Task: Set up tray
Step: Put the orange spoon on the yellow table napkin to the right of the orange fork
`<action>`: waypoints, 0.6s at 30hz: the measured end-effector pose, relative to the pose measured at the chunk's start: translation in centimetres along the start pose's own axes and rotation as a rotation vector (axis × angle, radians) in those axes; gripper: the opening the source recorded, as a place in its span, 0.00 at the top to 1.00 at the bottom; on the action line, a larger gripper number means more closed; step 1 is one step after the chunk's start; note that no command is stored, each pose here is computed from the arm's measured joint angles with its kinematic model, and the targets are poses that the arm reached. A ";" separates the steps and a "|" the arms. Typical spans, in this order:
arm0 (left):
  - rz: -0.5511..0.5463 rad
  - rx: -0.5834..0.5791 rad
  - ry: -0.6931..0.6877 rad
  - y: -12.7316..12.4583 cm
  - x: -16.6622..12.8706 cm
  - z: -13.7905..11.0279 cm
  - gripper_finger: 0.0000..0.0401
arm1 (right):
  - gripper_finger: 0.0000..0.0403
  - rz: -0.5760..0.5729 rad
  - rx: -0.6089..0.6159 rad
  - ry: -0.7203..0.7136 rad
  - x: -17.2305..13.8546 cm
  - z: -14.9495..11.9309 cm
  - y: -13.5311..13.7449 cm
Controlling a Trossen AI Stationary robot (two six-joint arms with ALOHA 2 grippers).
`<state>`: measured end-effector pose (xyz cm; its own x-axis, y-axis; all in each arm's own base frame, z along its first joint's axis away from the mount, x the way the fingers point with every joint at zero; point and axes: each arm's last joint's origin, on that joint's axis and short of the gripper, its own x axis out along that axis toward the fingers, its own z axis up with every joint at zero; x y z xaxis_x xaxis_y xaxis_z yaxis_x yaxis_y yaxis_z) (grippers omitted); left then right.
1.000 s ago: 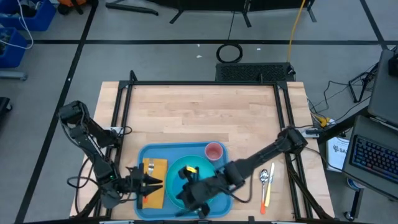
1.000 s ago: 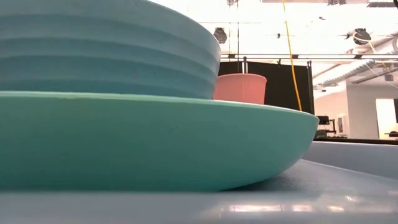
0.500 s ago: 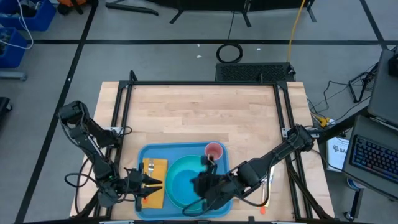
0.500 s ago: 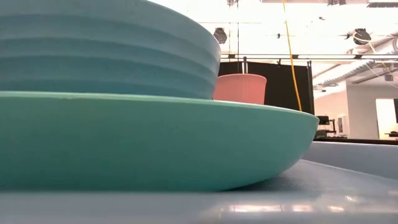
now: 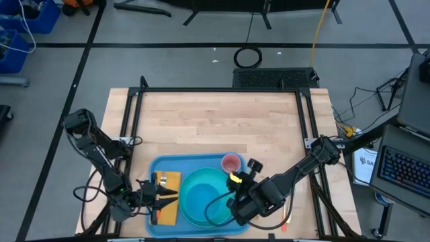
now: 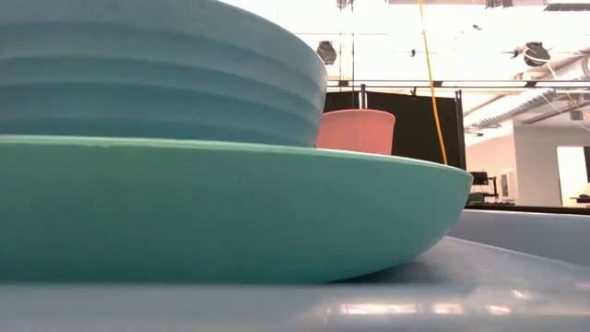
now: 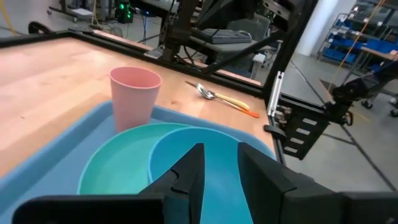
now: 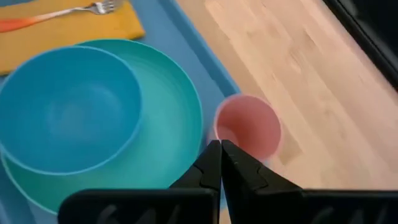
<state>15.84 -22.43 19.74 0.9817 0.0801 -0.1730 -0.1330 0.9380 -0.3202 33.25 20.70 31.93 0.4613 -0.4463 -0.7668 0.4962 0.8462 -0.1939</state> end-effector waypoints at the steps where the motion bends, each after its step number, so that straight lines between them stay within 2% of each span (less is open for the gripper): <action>1: 0.005 0.010 -0.002 0.1 0.1 0.0 0.75 | 1.00 -0.016 0.024 0.009 0.0 -0.1 -0.2; 6: 0.022 0.056 -0.005 0.3 0.6 0.2 0.75 | 1.00 -0.139 0.116 0.073 1.0 -1.8 -0.9; 11: 0.040 0.096 -0.005 0.7 1.3 0.5 0.75 | 1.00 -0.230 0.110 0.215 3.5 -4.7 -0.9; 18: 0.043 0.126 0.012 1.2 2.4 0.8 0.75 | 1.00 -0.381 0.208 0.447 6.6 -8.9 -1.7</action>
<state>18.12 -20.84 19.68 0.9737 0.1181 -0.1951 -0.1561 0.9688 -0.1926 28.91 18.92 21.69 -0.1064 -0.5030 -0.8577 0.7188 0.5571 -0.4159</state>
